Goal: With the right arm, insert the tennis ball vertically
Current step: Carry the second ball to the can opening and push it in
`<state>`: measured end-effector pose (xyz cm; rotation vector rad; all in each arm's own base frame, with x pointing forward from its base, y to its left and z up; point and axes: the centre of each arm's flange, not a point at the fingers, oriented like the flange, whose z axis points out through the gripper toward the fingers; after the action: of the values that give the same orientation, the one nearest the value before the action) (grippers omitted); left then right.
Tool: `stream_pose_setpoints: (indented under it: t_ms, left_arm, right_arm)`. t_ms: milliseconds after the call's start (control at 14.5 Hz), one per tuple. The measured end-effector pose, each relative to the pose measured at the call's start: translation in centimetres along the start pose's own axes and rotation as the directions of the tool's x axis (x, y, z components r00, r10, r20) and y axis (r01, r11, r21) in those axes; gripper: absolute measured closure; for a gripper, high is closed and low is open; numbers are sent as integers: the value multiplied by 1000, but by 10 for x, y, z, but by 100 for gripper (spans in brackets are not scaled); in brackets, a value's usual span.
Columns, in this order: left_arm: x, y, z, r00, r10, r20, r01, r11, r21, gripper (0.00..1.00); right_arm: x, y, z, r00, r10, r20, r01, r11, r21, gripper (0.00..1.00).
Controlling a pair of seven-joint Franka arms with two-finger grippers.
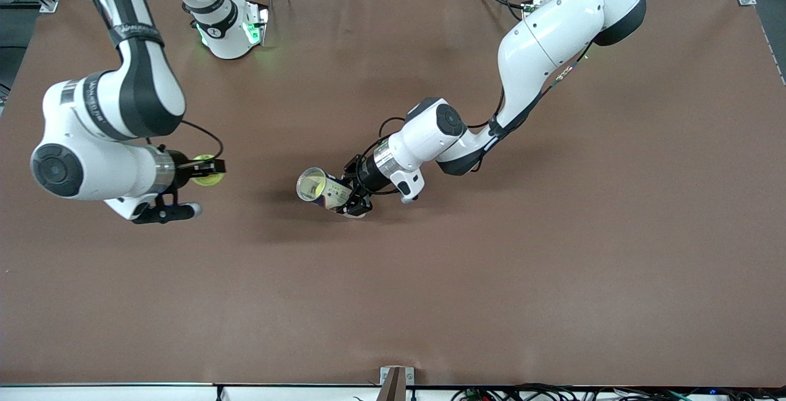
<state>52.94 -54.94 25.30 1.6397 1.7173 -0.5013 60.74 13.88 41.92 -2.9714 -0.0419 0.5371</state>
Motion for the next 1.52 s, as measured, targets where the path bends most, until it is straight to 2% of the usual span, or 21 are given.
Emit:
stream_pose_setpoints:
  t_ms: [483, 690, 828, 1103, 1517]
  left_arm:
    - [0, -3, 1, 1000, 0, -1, 0, 1000, 4, 29]
    - [-1, -4, 2, 1000, 1, -1, -1, 1000, 6, 28]
    - [-1, -4, 2, 1000, 1, -1, -1, 1000, 6, 28]
    - [-2, -6, 2, 1000, 2, 0, -2, 1000, 8, 28]
    - [-2, -6, 3, 1000, -6, 0, 6, 1000, 8, 26]
  right_arm:
    - [-16, -92, -16, 984, 181, 2, -179, 974, 136, 33]
    - [-16, -110, -26, 975, 223, -17, -214, 952, 220, 33]
    - [-12, -117, -29, 972, 231, -49, -212, 945, 249, 33]
    - [-5, -134, -35, 964, 231, -128, -188, 940, 285, 33]
    - [3, -144, -14, 968, 223, -114, -186, 945, 267, 33]
